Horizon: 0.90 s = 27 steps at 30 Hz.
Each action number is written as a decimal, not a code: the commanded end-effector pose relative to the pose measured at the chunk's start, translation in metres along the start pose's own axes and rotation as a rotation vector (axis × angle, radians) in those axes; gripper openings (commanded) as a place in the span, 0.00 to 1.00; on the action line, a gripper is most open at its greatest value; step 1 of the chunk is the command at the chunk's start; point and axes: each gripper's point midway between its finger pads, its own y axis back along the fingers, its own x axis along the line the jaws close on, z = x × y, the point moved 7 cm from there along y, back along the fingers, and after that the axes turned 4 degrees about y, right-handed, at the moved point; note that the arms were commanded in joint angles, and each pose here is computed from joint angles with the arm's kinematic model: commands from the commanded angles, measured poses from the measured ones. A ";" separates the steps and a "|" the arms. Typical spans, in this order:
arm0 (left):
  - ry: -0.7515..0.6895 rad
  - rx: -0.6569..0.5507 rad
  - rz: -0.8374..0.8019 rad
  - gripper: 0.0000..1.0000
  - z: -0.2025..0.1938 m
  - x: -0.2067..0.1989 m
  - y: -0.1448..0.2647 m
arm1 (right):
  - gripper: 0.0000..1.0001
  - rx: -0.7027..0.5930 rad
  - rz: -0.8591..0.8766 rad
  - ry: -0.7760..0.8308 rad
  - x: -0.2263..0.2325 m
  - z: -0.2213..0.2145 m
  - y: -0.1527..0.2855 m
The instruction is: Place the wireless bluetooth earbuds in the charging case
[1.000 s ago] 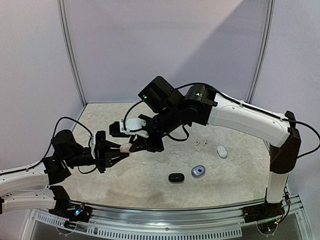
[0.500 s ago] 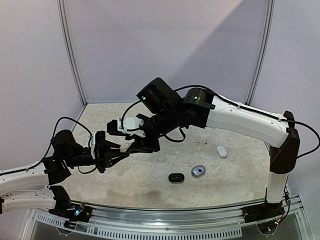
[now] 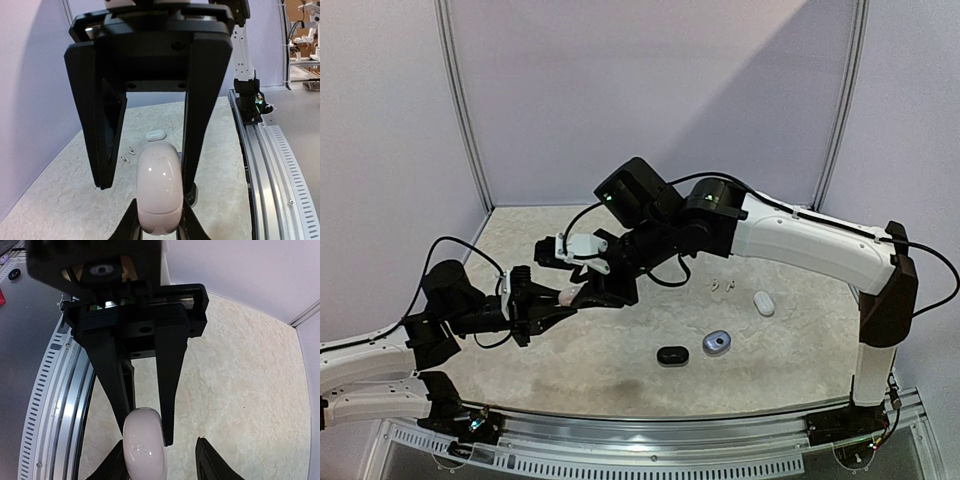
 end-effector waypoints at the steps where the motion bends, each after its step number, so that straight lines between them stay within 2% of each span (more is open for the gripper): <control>1: -0.018 0.021 -0.057 0.00 -0.002 -0.006 0.000 | 0.45 -0.069 -0.082 -0.034 -0.022 0.008 0.020; 27: -0.031 0.030 -0.051 0.00 -0.003 -0.004 -0.001 | 0.47 -0.097 -0.075 -0.100 -0.032 0.003 0.028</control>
